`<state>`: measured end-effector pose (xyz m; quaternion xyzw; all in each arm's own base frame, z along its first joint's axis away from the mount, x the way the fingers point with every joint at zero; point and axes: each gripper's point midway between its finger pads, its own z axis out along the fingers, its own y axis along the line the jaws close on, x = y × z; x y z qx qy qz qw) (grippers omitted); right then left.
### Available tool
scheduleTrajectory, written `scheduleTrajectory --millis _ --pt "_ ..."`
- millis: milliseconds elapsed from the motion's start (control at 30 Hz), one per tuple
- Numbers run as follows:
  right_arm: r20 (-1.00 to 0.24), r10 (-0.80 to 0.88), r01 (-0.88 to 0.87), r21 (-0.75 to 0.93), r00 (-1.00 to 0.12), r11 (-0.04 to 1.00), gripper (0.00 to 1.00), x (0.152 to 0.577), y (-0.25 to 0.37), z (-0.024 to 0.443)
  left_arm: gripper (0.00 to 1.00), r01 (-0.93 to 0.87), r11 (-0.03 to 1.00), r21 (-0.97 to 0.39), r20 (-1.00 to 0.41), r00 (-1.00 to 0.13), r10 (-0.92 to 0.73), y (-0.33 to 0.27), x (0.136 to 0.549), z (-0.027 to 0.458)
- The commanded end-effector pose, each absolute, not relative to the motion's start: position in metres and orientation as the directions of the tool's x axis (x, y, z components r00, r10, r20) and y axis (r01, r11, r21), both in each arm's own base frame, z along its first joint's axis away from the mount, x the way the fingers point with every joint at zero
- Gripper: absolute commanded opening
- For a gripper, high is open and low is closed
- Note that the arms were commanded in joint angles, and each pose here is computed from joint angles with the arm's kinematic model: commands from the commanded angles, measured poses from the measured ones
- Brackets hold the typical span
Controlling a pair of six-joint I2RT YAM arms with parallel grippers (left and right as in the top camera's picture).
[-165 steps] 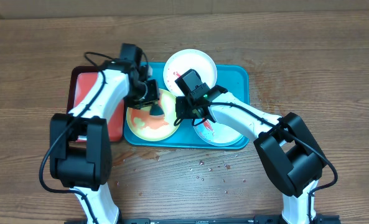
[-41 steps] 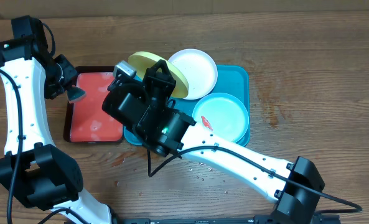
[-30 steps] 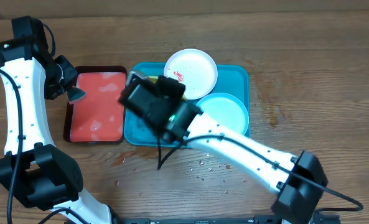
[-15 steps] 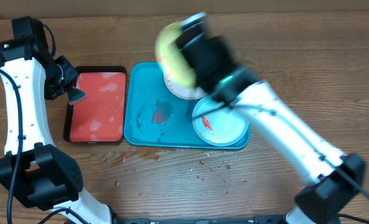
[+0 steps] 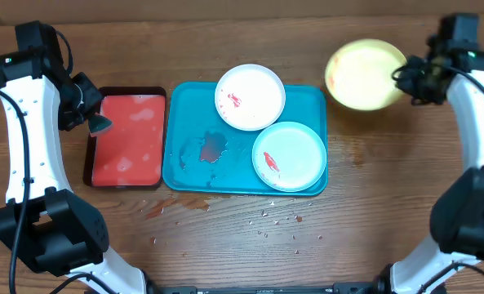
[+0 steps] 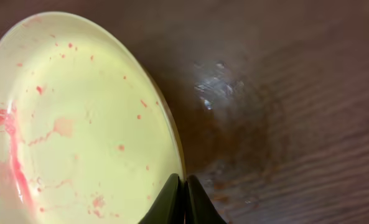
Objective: Clean dirty plates on tray and stack at the side
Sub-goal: 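Set the yellow plate down on the table right of the teal tray, then move the right gripper to the upper white plate's rim and grasp it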
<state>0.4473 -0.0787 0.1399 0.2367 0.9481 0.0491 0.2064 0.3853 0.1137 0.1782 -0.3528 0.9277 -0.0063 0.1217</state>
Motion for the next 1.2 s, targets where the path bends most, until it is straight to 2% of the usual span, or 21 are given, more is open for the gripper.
scheduleTrajectory --millis 0,167,200,267,300,333,467,600,667,800,900,1000,1167 --pt "-0.264 0.543 0.489 0.246 -0.797 0.837 0.04 0.438 -0.092 0.097 0.04 -0.642 0.761 -0.098 -0.213 -0.733 -0.646 0.114 0.386 0.174" --pt "-0.231 0.597 0.546 0.251 -0.768 0.799 0.04 0.436 -0.107 0.071 0.04 -0.636 0.763 -0.116 -0.204 -0.736 -0.645 0.11 0.387 0.174" --pt "-0.225 0.597 0.547 0.249 -0.77 0.799 0.09 0.436 -0.107 0.068 0.04 -0.637 0.762 -0.117 -0.204 -0.736 -0.646 0.11 0.387 0.174" --pt "-0.214 0.595 0.546 0.25 -0.775 0.8 0.37 0.436 -0.105 0.064 0.04 -0.636 0.763 -0.117 -0.204 -0.736 -0.645 0.11 0.387 0.174" --pt "-0.209 0.591 0.54 0.257 -0.779 0.802 0.58 0.436 -0.101 0.063 0.04 -0.637 0.762 -0.117 -0.204 -0.736 -0.646 0.11 0.387 0.174" --pt "-0.205 0.587 0.532 0.269 -0.783 0.803 0.69 0.437 -0.097 0.064 0.04 -0.637 0.762 -0.117 -0.204 -0.736 -0.646 0.11 0.387 0.174" --pt "-0.186 0.55 0.454 0.388 -0.814 0.802 0.71 0.449 -0.062 0.071 0.04 -0.636 0.763 -0.117 -0.205 -0.736 -0.645 0.11 0.387 0.175" --pt "-0.22 0.425 0.24 0.565 -0.878 0.789 0.7 0.469 0.0 0.091 0.04 -0.636 0.763 -0.117 -0.205 -0.736 -0.645 0.11 0.387 0.175" --pt "-0.257 0.374 0.157 0.598 -0.891 0.786 0.7 0.478 0.029 0.099 0.04 -0.636 0.763 -0.117 -0.205 -0.736 -0.645 0.11 0.387 0.175" --pt "-0.371 0.272 0.015 0.567 -0.888 0.824 0.71 0.496 0.08 0.107 0.04 -0.637 0.762 -0.116 -0.202 -0.737 -0.646 0.11 0.386 0.174" --pt "-0.468 0.208 -0.028 0.448 -0.859 0.894 0.77 0.507 0.105 0.105 0.04 -0.636 0.763 -0.116 -0.201 -0.737 -0.645 0.11 0.386 0.174" --pt "-0.547 0.155 -0.032 0.317 -0.823 0.948 0.77 0.517 0.123 0.099 0.04 -0.636 0.763 -0.115 -0.201 -0.737 -0.645 0.11 0.386 0.174" --pt "-0.586 0.092 -0.092 0.276 -0.805 0.957 0.77 0.524 0.162 0.08 0.04 -0.636 0.763 -0.115 -0.2 -0.737 -0.645 0.11 0.386 0.174"
